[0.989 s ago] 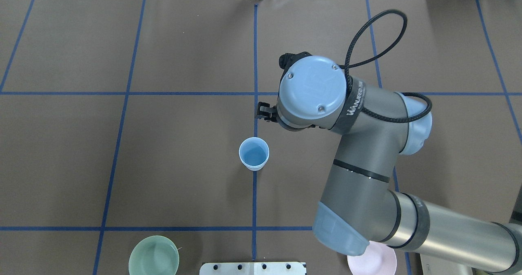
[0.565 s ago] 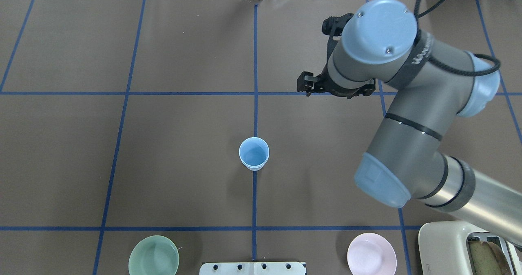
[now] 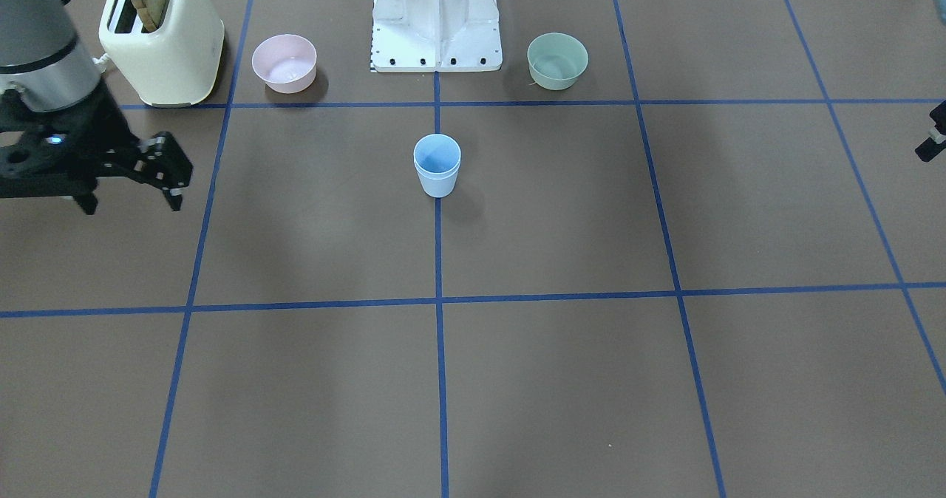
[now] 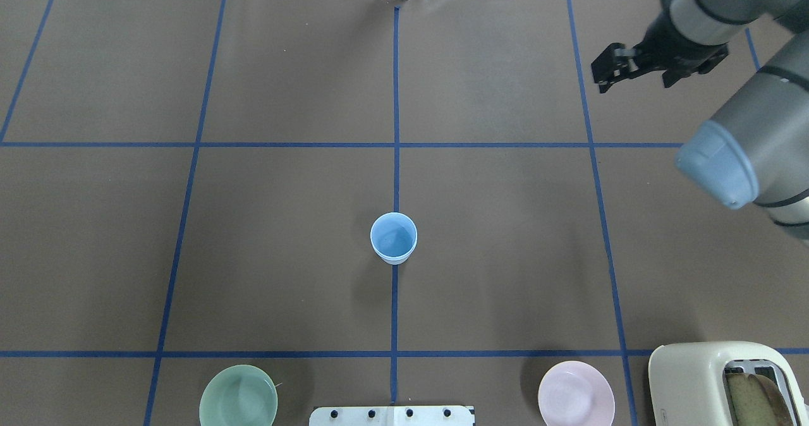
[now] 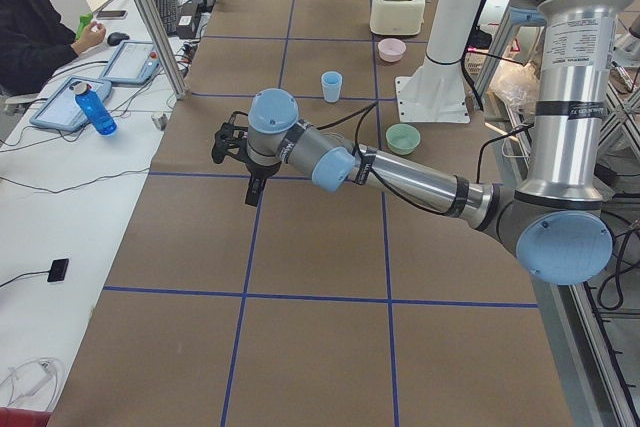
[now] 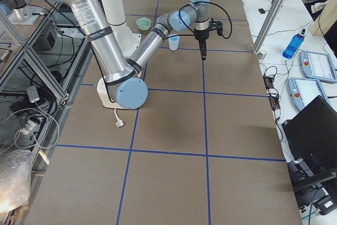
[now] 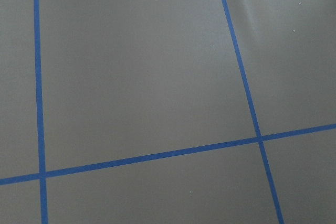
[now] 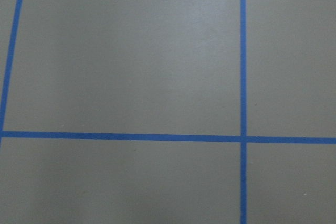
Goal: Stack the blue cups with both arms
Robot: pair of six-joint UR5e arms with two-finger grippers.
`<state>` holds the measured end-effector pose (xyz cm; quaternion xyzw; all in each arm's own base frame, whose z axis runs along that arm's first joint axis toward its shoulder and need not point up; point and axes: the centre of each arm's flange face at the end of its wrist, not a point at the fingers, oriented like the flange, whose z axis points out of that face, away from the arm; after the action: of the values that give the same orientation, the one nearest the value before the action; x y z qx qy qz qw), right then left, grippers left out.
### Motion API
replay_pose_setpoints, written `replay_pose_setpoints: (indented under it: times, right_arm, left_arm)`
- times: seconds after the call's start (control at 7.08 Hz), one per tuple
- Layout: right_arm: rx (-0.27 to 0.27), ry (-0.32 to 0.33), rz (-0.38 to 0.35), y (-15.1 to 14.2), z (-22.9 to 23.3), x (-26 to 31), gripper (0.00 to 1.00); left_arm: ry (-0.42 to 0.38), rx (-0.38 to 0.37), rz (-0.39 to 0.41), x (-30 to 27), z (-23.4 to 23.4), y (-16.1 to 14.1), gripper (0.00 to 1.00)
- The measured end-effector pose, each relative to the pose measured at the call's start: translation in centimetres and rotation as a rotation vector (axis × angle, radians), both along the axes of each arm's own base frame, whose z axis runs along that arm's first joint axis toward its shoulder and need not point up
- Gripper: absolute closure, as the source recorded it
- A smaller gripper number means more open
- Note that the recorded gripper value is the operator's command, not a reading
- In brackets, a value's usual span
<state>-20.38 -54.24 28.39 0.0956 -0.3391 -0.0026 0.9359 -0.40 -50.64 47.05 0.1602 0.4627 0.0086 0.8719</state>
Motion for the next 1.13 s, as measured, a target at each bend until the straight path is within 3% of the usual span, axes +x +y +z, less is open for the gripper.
replay_pose_setpoints:
  times: [0.56,1.13]
  right_arm:
    - [0.008,-0.012,-0.111,-3.9,11.2,16.1,0.00]
    - [0.001,-0.019,-0.142,-1.3,19.6,22.0,0.00]
  left_arm:
    - [0.041,0.017,0.030,-5.3,5.4,0.2,0.02]
    - [0.010,0.056,0.059,-7.6,9.5,1.1,0.02]
